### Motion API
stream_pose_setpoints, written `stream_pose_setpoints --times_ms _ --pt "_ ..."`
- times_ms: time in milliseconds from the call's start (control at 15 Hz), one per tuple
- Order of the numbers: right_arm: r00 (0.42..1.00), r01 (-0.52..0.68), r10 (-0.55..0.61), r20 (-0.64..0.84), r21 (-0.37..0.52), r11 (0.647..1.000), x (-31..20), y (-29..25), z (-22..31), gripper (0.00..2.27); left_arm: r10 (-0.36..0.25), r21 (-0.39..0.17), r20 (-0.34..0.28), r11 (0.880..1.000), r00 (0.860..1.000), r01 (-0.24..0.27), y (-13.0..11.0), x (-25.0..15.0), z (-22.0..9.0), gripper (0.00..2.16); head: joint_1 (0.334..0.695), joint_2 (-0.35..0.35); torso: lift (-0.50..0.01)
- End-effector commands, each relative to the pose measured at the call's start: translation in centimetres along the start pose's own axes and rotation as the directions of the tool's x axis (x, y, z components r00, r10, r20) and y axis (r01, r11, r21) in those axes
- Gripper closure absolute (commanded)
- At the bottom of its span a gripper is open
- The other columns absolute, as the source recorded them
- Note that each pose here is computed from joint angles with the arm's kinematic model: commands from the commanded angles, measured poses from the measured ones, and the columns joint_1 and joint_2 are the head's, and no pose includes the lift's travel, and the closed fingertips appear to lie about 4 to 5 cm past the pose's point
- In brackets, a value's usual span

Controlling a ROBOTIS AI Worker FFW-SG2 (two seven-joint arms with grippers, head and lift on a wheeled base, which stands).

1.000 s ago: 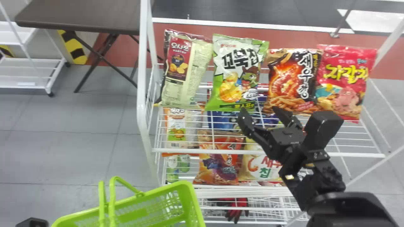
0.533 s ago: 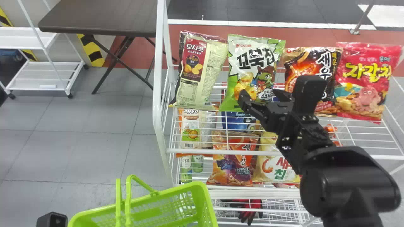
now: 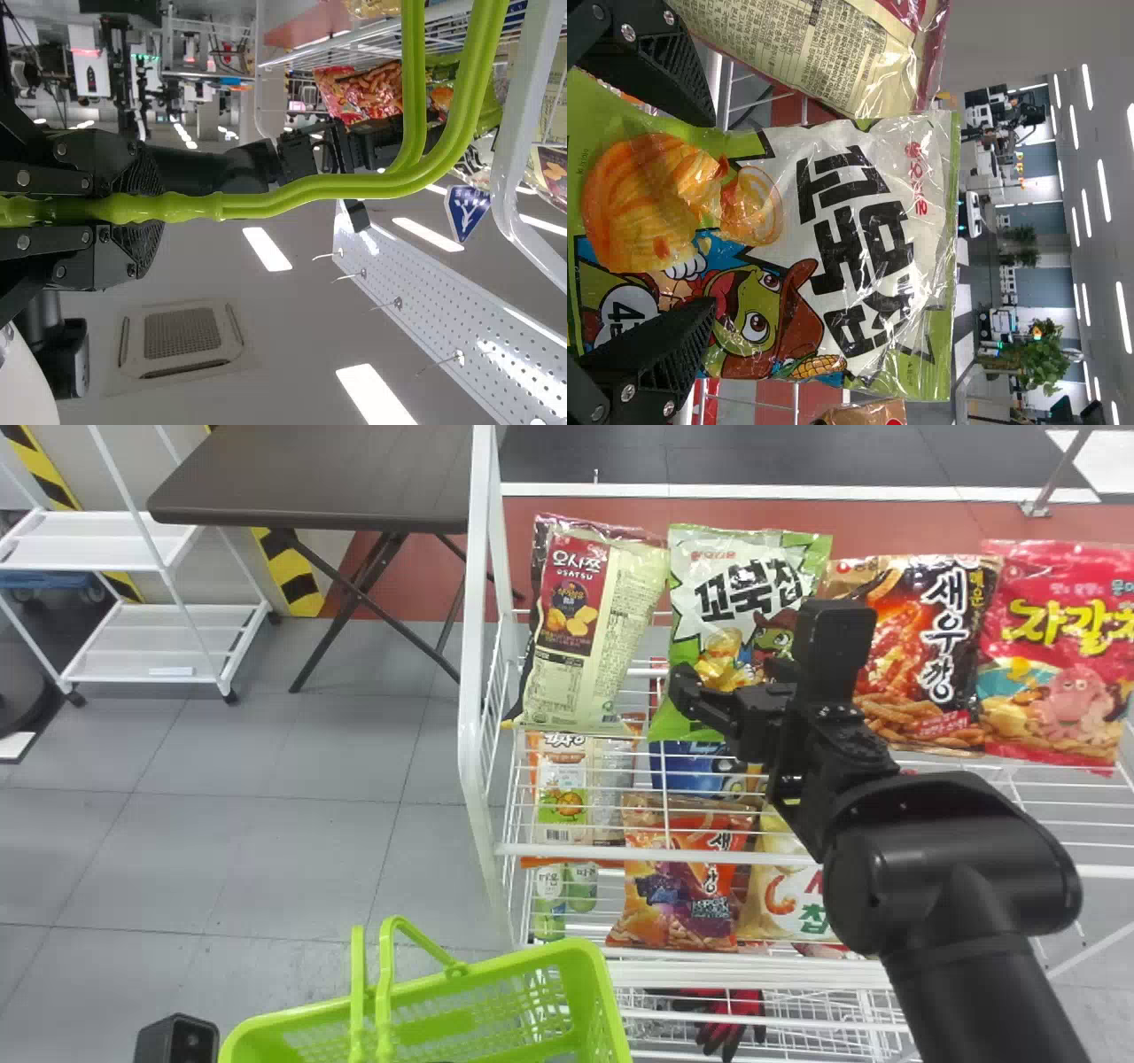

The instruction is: Hold basket handle with left hand then pick Gkobukchip with right hand and place into basket

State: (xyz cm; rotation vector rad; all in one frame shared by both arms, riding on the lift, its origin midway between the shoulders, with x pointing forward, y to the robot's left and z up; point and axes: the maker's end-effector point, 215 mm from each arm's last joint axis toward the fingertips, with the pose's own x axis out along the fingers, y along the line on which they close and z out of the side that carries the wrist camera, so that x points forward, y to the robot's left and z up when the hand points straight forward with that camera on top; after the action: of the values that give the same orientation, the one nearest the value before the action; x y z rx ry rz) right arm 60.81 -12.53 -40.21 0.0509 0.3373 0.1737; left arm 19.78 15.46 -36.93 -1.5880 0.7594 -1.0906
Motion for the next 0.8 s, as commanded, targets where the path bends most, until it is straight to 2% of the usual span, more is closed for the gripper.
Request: stream_pose_setpoints --times_ms 0,200,267,400,467,733 --pt "1.0 0.017 -0.017 -0.001 -0.031 0.999 1.2 -0.2 0.7 0.24 0.0 0.003 -0.003 1.0 1.0 0.0 -0.1 0.0 0.2 2.15 0.695 0.042 0.0" --pt "0.999 0.044 -0.044 -0.003 -0.07 0.997 2.2 -0.5 1.3 0.62 0.001 0.004 -0.004 1.0 1.0 -0.001 -0.1 -0.1 0.4 2.15 0.695 0.039 0.0" --pt "0.999 0.04 -0.041 -0.007 -0.073 0.997 2.3 -0.3 1.2 0.93 0.0 0.004 -0.003 1.0 1.0 0.0 -0.2 -0.2 0.5 2.15 0.695 0.039 0.0" --pt "0.999 0.042 -0.043 -0.011 -0.083 0.996 2.2 -0.2 0.8 1.82 0.001 0.003 0.0 1.0 1.0 -0.001 -0.1 -0.3 0.5 2.15 0.695 0.042 0.0" --pt "0.999 0.04 -0.042 -0.018 -0.088 0.995 2.1 -0.1 0.2 2.19 0.001 0.003 0.0 1.0 1.0 -0.001 -0.1 -0.3 0.5 2.15 0.695 0.044 0.0" --pt "0.999 0.048 -0.048 0.001 -0.098 0.994 0.1 0.1 0.0 2.25 0.002 0.002 -0.001 1.0 1.0 -0.002 0.0 -0.2 0.5 2.15 0.695 0.05 0.0"
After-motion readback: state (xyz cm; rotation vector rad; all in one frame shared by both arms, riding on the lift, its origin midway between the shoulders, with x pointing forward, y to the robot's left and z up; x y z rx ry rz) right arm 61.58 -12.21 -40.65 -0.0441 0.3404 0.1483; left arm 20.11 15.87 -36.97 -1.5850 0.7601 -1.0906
